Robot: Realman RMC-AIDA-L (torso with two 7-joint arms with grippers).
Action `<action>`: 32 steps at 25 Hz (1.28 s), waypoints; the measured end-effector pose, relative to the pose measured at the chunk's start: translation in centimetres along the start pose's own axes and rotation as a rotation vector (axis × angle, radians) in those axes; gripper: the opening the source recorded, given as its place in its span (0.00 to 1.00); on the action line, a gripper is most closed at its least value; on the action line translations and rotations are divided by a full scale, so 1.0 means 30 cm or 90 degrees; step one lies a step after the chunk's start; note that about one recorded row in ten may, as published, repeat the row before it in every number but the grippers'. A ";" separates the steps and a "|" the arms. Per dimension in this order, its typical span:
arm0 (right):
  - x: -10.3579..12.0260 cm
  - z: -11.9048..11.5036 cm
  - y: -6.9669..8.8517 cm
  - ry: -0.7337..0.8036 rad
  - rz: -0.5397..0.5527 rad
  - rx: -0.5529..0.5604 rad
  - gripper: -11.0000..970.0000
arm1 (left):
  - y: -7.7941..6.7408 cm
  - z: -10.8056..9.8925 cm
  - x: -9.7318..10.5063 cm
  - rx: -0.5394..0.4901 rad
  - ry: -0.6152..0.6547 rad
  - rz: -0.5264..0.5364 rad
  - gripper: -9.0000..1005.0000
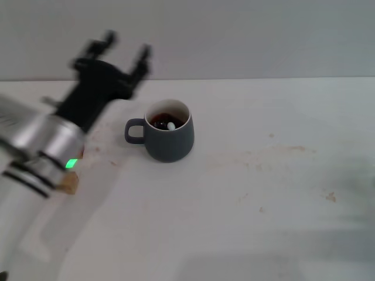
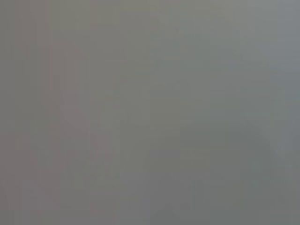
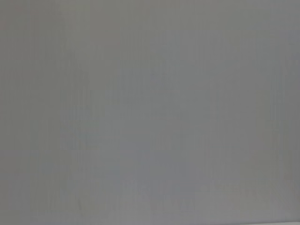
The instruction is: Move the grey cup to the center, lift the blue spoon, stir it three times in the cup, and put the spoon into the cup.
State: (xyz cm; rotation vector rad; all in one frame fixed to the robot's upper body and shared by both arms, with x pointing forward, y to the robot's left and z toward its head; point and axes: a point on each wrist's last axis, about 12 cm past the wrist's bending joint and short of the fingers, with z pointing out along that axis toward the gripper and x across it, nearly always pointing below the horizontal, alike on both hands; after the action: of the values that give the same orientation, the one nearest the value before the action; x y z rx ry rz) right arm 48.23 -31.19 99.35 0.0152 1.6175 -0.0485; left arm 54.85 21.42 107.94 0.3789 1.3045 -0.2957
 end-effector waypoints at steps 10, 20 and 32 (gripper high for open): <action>-0.010 -0.036 -0.008 -0.036 -0.002 0.002 0.01 | 0.249 -0.325 0.052 -0.253 0.015 -0.002 0.71; -0.063 -0.081 0.018 -0.143 -0.038 -0.041 0.01 | 0.241 -0.507 0.163 -0.285 0.137 0.008 0.71; -0.071 -0.081 0.023 -0.158 -0.058 -0.037 0.01 | 0.224 -0.512 0.160 -0.271 0.128 0.006 0.71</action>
State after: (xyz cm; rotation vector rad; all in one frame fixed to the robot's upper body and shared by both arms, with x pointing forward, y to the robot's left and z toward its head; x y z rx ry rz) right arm 45.95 -30.36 101.59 -0.1065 1.3699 -0.0713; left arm 45.38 34.10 100.65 0.0524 1.5200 0.0337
